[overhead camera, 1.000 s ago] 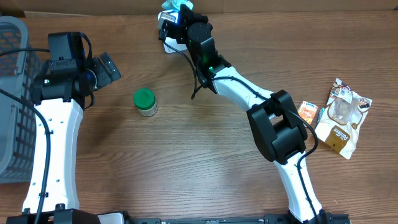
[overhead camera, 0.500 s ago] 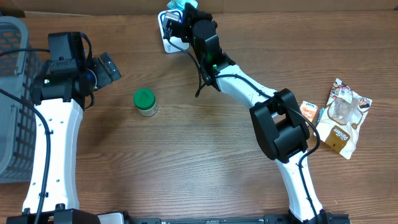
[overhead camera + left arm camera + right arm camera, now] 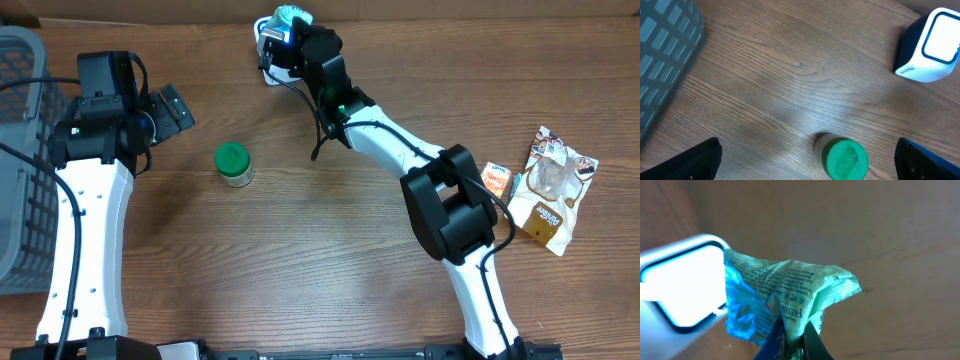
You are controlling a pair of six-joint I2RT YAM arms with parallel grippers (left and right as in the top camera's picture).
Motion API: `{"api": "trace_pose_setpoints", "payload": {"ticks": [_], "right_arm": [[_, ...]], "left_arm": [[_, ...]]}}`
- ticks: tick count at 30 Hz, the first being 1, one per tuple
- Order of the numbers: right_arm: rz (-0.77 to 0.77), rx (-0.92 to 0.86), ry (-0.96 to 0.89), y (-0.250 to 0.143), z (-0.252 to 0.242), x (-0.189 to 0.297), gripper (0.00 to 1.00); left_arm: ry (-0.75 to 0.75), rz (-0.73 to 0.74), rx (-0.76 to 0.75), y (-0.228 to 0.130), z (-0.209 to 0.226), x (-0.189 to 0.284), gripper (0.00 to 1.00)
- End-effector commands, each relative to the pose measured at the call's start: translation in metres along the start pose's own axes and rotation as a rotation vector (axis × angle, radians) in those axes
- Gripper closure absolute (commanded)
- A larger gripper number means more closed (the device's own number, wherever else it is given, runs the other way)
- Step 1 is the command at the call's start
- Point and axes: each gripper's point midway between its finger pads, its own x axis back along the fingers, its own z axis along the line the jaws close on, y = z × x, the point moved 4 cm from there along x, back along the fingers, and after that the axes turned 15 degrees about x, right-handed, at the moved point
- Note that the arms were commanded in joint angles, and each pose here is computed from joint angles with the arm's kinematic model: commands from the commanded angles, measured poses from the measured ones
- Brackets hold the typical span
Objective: Scan the item barcode
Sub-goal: 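Hold the teal pack's barcode in front of the white scanner, then carry the teal pack right and release it beside the orange pack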
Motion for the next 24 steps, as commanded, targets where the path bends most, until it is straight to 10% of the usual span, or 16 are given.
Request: {"api": "trace_pose_setpoints", "payload": {"ticks": [1,13,24], "right_arm": [[-0.060,-0.255,-0.141,0.019,-0.108,0.046,0.96],[0.110,-0.834,0.196,-0.012,-0.152,0.167,0.94],[1.058,-1.522,0.287,-0.192,-0.046,0.235,0.96]], "left_arm": [[0.015,-0.004,-0.024,0.001,0.002,-0.003,0.00],[0.015,-0.005,-0.024,0.001,0.002,-0.003,0.00],[0.015,-0.004,-0.024,0.001,0.002,-0.003,0.01]]}}
